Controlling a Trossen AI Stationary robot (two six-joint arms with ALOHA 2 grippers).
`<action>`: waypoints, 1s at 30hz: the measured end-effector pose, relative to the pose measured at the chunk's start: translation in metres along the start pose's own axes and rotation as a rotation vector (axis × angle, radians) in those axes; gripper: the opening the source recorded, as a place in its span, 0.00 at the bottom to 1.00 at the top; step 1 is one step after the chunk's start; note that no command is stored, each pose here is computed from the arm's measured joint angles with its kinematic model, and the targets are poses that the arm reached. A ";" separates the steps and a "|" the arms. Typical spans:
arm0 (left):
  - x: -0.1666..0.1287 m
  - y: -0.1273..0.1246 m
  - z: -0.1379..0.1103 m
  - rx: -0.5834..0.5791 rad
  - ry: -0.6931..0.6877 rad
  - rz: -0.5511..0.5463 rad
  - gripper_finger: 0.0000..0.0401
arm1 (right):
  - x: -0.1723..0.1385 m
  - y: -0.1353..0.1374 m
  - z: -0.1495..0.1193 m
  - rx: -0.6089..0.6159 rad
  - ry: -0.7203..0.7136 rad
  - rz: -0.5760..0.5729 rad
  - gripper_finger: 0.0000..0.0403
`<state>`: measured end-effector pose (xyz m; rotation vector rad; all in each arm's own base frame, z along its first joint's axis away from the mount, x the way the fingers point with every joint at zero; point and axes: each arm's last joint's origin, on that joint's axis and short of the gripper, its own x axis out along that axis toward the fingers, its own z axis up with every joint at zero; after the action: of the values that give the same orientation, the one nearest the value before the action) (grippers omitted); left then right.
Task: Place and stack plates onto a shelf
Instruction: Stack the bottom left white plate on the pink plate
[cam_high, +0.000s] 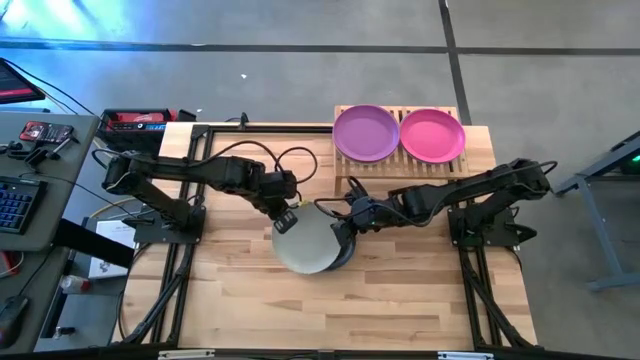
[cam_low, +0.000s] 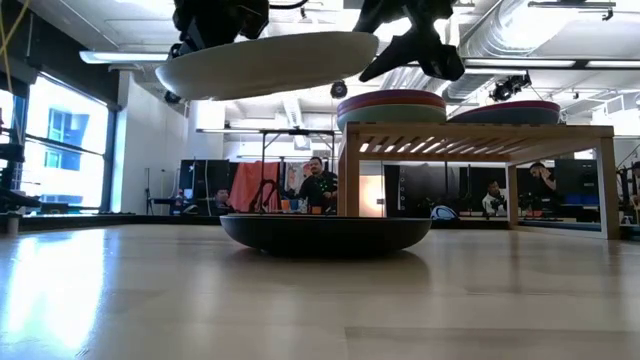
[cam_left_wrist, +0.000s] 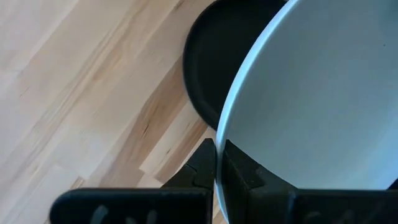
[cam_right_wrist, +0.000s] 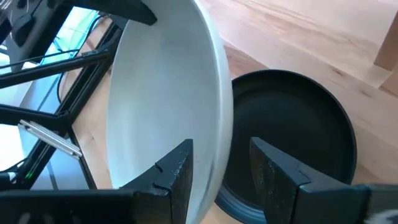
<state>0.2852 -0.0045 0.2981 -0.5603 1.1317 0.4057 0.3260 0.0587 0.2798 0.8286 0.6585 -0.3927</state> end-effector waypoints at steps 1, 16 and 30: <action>0.000 0.000 0.000 0.001 -0.005 -0.004 0.00 | 0.000 0.000 0.000 0.007 0.000 -0.001 0.35; 0.000 -0.003 0.004 0.018 -0.049 -0.032 0.03 | 0.000 -0.003 -0.002 0.104 0.030 -0.026 0.03; 0.001 -0.006 0.007 0.129 -0.088 -0.056 0.15 | 0.000 -0.005 -0.004 0.155 0.054 -0.045 0.01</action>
<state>0.2943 -0.0048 0.3006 -0.4556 1.0473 0.3031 0.3216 0.0588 0.2750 0.9753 0.7035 -0.4673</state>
